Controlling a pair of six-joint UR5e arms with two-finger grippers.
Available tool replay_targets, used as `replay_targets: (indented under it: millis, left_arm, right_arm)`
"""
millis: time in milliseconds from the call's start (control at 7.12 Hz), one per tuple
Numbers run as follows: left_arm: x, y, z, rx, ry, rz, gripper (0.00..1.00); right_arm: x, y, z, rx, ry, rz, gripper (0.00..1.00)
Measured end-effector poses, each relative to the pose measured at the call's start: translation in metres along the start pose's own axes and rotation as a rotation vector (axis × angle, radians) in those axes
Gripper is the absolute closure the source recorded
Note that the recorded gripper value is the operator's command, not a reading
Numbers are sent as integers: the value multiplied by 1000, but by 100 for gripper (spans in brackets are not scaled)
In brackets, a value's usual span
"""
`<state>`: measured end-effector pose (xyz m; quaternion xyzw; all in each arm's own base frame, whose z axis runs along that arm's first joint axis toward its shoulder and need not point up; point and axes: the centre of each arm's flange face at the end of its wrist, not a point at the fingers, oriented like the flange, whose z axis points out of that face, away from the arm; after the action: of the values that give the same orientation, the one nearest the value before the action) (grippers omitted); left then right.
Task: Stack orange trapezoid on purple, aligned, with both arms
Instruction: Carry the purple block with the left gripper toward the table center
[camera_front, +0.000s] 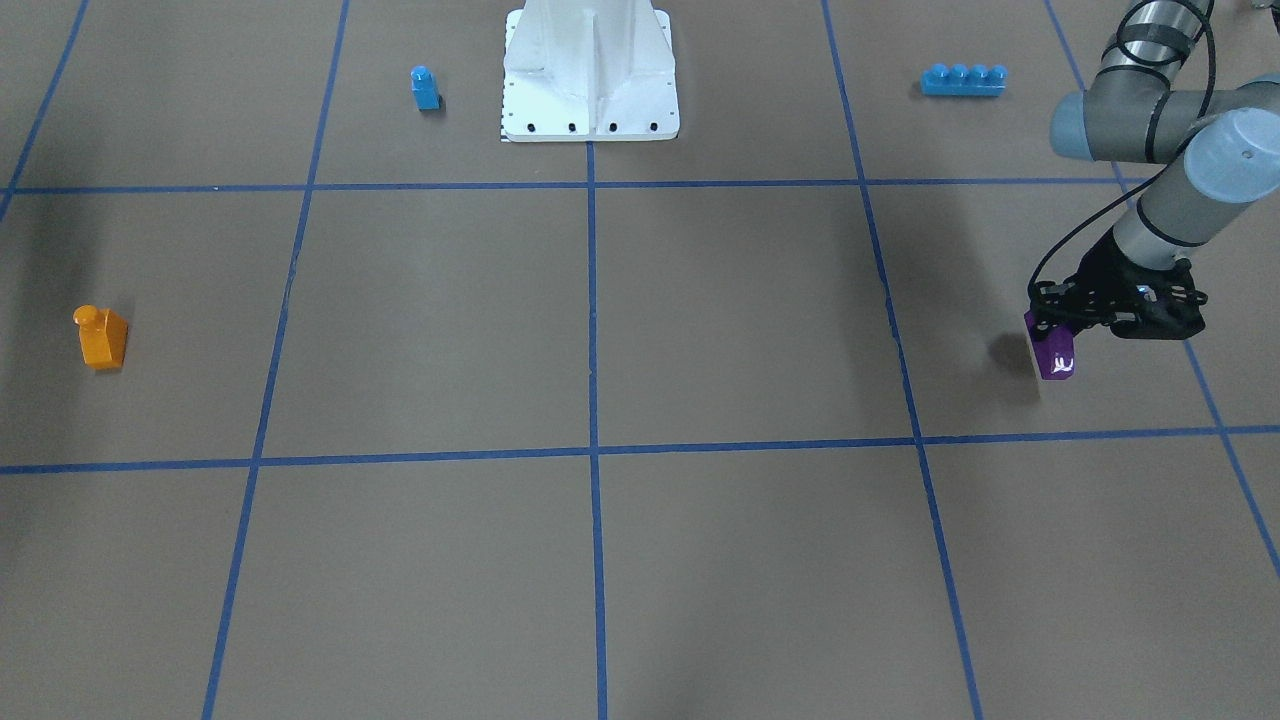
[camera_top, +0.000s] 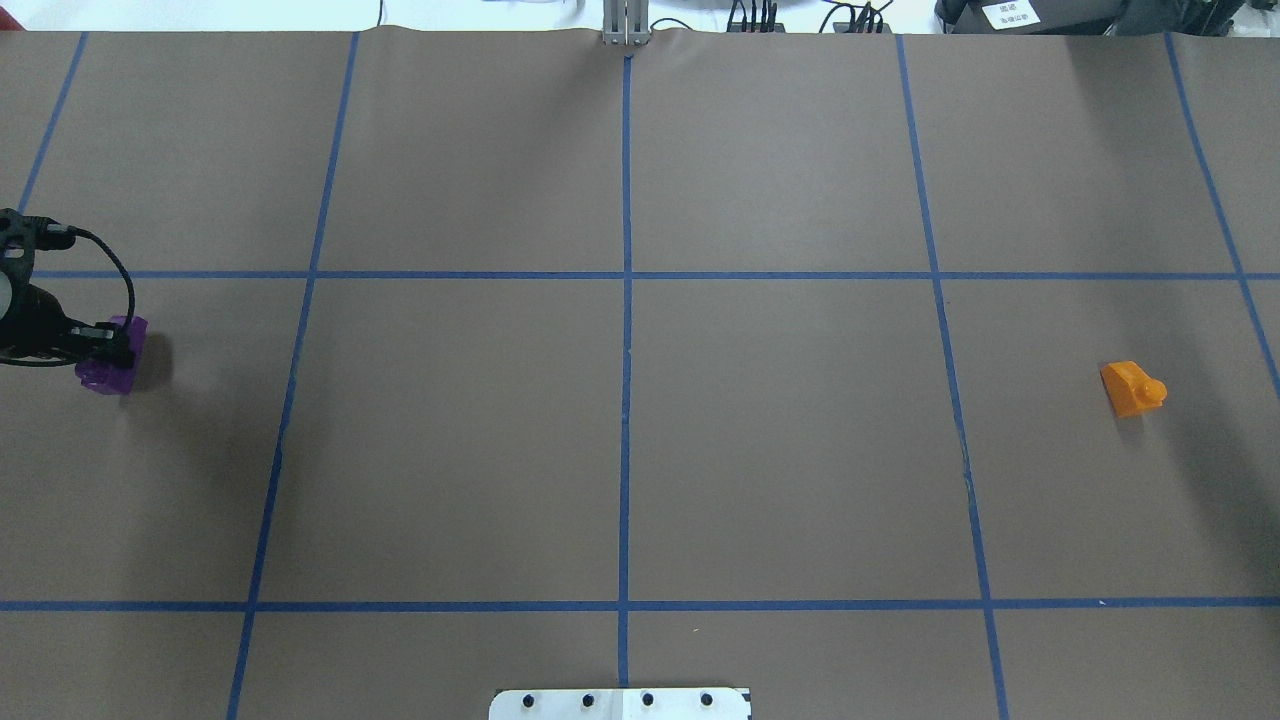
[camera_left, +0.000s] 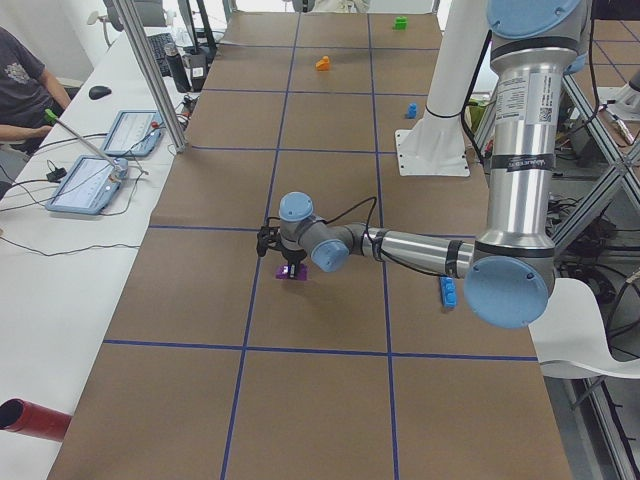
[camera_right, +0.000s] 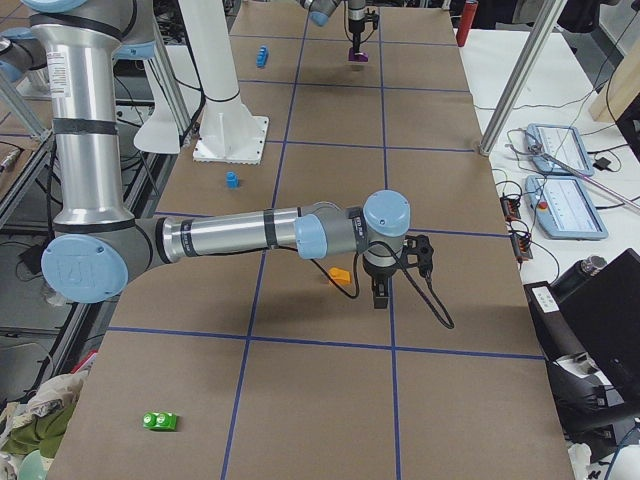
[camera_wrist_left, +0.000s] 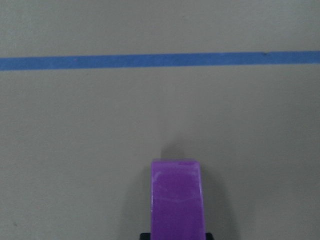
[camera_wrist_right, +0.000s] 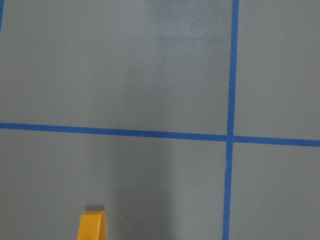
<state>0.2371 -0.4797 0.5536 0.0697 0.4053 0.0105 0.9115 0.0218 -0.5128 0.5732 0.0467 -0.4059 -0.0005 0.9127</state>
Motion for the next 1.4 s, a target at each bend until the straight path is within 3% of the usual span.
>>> replay_targets:
  millis: [421, 982, 1404]
  left_arm:
    - [134, -32, -11, 61, 95, 156, 100]
    - [384, -52, -13, 80, 61, 323, 100]
    - [493, -57, 3, 56, 77, 453, 100]
  right_arm:
    - [7, 1, 7, -14, -3, 12, 0]
    - [21, 3, 20, -40, -6, 38, 0]
    - [20, 4, 23, -54, -50, 48, 0]
